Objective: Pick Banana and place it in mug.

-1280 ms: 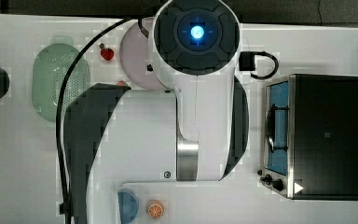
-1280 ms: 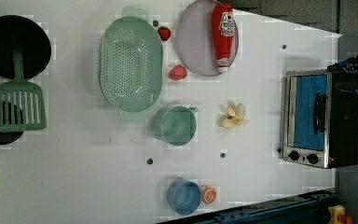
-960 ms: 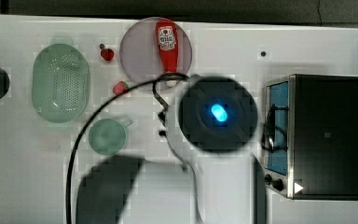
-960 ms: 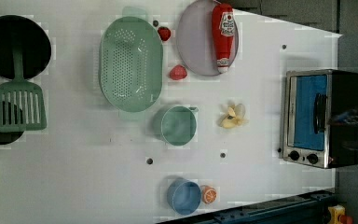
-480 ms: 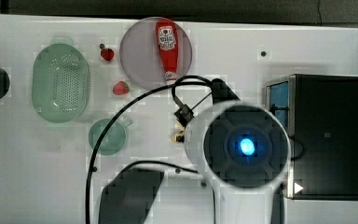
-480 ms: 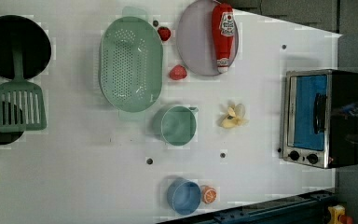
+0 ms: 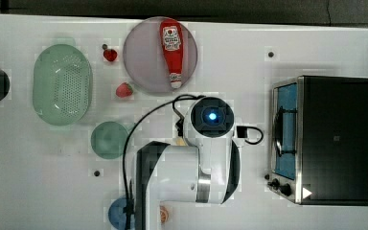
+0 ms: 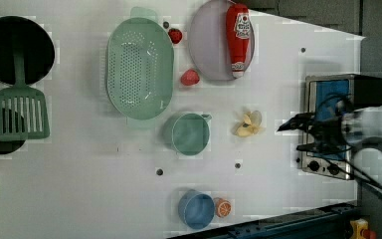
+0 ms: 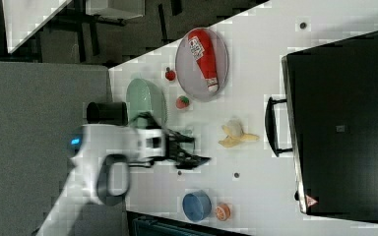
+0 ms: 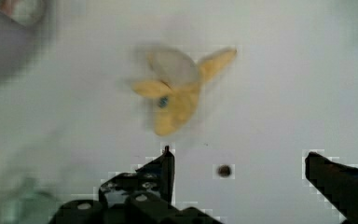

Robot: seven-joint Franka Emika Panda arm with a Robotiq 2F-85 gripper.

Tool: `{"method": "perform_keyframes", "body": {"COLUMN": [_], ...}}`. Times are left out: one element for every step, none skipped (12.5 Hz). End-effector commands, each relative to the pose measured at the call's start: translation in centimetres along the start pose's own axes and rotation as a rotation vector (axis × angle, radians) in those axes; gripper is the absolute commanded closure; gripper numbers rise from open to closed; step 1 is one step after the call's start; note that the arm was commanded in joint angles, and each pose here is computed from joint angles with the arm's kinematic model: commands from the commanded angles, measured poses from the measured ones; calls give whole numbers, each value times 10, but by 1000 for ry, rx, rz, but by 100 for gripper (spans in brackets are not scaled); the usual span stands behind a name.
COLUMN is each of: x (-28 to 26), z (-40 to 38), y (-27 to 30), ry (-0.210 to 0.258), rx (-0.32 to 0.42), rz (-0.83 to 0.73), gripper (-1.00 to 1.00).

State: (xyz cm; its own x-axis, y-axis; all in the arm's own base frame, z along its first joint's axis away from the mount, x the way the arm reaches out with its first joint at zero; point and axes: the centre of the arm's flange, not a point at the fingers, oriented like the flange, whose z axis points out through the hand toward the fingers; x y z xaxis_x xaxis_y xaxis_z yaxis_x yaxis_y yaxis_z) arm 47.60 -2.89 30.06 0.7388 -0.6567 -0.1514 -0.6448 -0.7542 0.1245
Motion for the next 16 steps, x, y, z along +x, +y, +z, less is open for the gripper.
{"method": "perform_keyframes", "body": {"x": [7,9,11,13,14,15,17,18,17,17,18,20,21,20,19,19], "z": [16,34,52,68,83,97,110,121,130,138,143,144,145,147,147,146], "y": [-7,-9,-11,-13,-14,-16,-18,-17,-18,-18,-19,-20,-20,-18,-18,-19], "ry": [70,75,82,90,95,99,103,99,94,85,94,113,123,119,118,120], "rx": [67,70,73,78,82,86,90,89,87,83,89,100,105,102,103,104], "rz": [-189,-229,-268,-291,-294,-295,-294,-292,-293,-292,-290,-289,-287,-285,-287,-287], "gripper": [-100,-100,-100,-100,-100,-100,-100,-100,-100,-100,-99,-72,-54,-29,-1,19]}}
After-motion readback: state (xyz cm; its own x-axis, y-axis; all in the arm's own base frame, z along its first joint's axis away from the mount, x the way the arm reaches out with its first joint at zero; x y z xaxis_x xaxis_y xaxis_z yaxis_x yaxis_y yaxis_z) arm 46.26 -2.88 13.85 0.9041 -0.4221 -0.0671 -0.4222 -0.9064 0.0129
